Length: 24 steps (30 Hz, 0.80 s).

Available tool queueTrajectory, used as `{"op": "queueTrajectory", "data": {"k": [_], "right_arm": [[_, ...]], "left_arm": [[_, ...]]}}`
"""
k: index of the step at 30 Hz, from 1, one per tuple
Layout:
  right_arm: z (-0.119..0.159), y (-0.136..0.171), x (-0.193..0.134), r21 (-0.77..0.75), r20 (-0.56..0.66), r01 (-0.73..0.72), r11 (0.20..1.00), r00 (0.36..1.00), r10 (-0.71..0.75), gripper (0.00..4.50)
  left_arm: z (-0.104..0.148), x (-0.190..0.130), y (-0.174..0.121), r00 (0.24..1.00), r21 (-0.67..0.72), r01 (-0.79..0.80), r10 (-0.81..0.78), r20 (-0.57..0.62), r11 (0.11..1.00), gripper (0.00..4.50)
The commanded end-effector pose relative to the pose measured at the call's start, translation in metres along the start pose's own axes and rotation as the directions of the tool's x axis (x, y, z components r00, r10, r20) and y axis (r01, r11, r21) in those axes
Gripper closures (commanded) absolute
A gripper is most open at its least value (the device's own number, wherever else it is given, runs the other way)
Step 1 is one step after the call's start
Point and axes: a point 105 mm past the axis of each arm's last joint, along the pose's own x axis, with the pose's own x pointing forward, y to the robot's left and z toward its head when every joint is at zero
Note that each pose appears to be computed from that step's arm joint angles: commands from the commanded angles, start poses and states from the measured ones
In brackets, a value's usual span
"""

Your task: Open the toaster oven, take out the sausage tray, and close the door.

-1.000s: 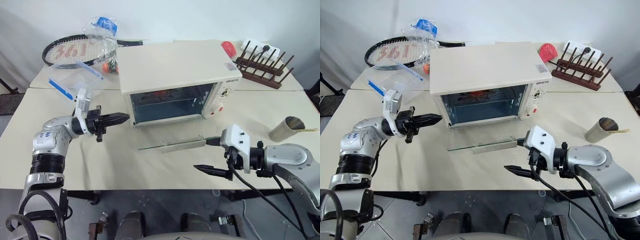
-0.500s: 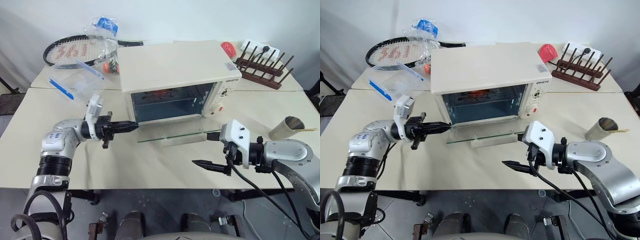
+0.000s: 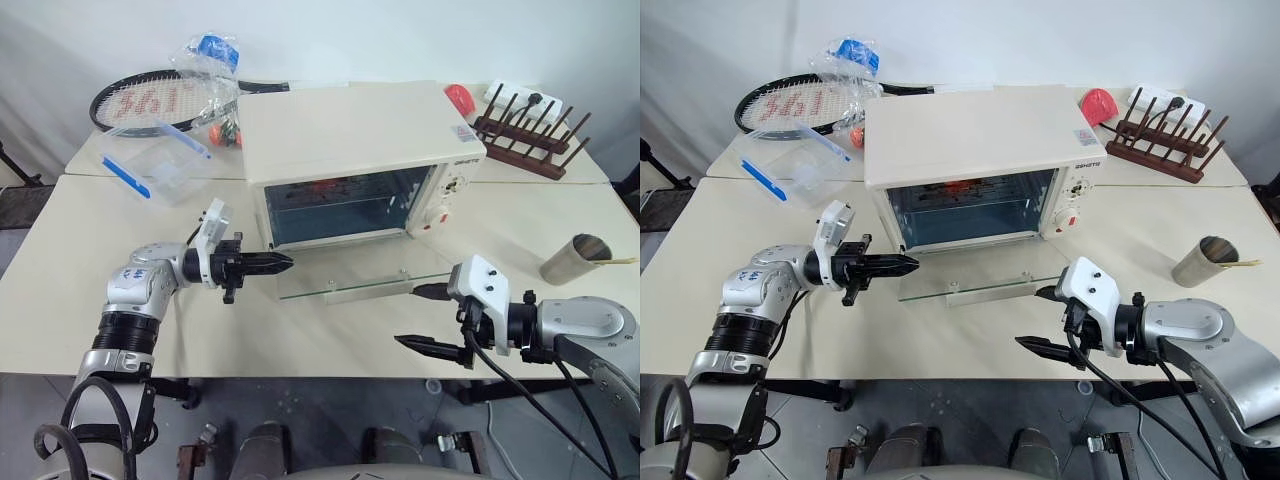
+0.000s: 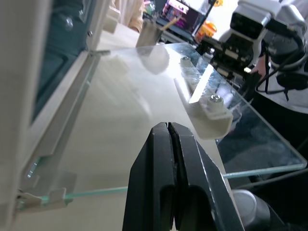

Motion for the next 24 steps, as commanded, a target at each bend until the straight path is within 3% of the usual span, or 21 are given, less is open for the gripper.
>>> {"op": "queueTrajectory", "data": {"k": [1,14,18,24], "right_arm": [[0.003,-0.002,-0.011,-0.030,-0.018,0.030,0.999,0.999,-0.031,0.00],[-0.001,0.002,-0.073,-0.097,-0.162,0.063,0.993,0.984,-0.079,0.00],[0.020,-0.003,-0.075,-0.132,-0.102,0.084,0.988,0.990,-0.098,0.00],[0.062,-0.018,-0.041,-0.219,0.051,0.131,0.967,0.991,-0.123,0.00]], "left_arm": [[0.002,0.007,-0.002,0.999,0.032,0.033,-0.032,-0.026,0.999,4.47],[-0.021,0.014,0.000,0.984,0.047,0.066,-0.057,-0.169,0.997,4.47],[-0.027,0.016,0.004,0.974,0.074,0.065,-0.047,-0.221,0.995,4.47],[-0.045,0.012,0.004,0.951,0.164,0.087,-0.034,-0.306,0.983,4.47]]}}
